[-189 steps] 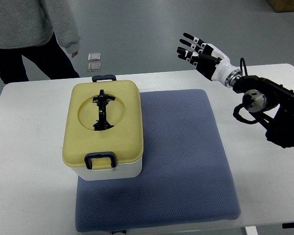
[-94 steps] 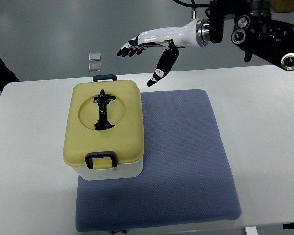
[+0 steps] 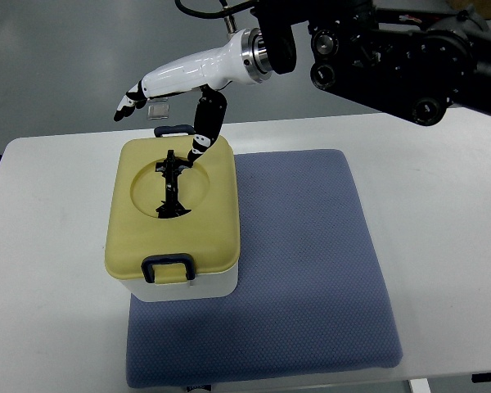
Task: Open white storage box with right hand
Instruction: 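Lower the right hand into the lid's recess toward the black handle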
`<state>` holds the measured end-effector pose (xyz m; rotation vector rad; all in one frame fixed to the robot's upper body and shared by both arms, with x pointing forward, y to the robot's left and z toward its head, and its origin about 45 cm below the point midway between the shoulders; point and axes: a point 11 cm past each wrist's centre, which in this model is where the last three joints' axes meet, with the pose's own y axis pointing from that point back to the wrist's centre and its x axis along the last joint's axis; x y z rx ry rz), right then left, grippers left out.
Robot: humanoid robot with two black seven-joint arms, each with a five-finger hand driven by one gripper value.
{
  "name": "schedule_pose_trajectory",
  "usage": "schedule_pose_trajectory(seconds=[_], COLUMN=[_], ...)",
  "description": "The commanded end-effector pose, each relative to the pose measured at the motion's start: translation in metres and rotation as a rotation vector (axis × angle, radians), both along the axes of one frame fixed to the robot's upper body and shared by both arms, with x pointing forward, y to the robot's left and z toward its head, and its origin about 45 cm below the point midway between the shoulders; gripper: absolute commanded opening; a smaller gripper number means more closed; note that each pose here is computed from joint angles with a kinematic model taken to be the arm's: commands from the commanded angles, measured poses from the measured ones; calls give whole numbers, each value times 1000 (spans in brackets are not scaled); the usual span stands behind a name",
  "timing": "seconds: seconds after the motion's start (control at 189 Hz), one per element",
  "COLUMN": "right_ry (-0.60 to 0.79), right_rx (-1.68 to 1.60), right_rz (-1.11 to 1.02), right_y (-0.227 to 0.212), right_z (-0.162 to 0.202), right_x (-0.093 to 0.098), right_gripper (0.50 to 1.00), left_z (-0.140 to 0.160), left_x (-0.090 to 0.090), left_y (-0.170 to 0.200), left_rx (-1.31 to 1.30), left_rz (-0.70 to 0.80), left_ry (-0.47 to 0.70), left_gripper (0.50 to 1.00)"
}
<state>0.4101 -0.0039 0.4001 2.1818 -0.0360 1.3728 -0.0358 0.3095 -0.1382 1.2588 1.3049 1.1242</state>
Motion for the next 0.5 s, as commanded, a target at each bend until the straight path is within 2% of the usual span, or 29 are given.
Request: schedule_pose_trajectory(seconds=[0.0, 0.493], right_ry=[11, 24], right_rx=[-4, 34], right_rz=[2, -30], right_y=[1, -7], right_z=[-7, -42], right_x=[-1, 3], right_gripper=[926, 924], left_z=[0, 0], left_x=[0, 0], left_y=[0, -1], left_rx=[-1, -4], left_rz=[0, -1], left_ry=[0, 0], left_gripper=[1000, 1000])
